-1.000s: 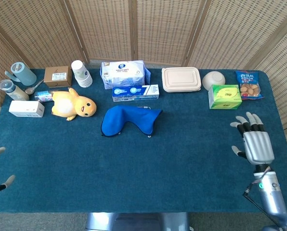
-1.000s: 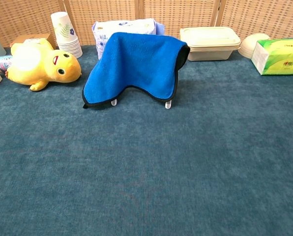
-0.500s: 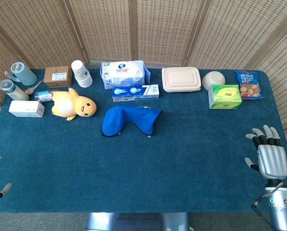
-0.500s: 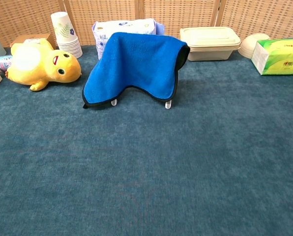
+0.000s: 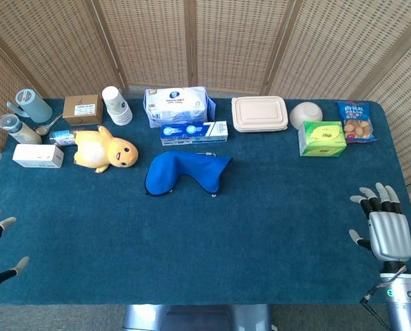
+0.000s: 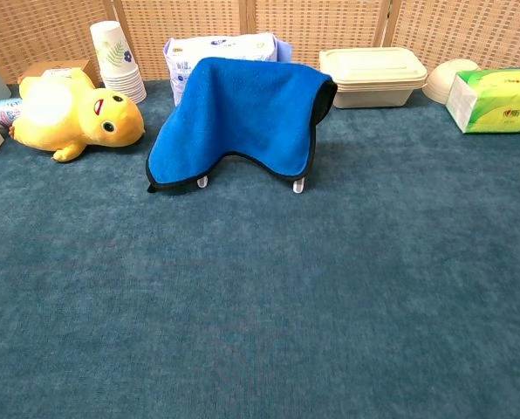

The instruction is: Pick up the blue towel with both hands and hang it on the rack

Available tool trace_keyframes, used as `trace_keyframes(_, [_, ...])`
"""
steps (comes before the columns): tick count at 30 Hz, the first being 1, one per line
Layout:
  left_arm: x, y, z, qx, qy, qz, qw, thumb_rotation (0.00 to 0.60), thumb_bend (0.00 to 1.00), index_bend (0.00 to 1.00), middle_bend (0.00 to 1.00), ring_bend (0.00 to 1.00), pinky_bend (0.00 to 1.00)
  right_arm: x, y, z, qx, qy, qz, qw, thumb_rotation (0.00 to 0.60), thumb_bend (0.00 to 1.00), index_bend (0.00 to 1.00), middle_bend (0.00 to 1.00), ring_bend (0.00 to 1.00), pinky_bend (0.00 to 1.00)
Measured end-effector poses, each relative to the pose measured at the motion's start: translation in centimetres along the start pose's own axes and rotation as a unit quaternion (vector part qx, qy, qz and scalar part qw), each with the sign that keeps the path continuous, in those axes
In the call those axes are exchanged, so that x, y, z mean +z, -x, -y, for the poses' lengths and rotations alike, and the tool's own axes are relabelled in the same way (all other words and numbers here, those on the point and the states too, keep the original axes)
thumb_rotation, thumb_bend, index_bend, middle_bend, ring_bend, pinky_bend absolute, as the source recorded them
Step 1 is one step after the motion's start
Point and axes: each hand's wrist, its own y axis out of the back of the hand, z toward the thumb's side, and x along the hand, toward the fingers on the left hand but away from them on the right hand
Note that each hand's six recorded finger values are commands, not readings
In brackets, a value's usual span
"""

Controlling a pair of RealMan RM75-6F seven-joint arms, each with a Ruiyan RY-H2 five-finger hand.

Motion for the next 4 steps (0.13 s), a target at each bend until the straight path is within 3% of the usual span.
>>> trace_keyframes(4, [0.07,-0.09,0.09,-0.001,0.0,0.001,1.0,0.6,0.06,0.22,0.12,0.0,0.0,-0.15,-0.02,0.15,0.003,-0.002,0.003,1.0,0.6,0.16,0.3,0.2,0.02,0.0])
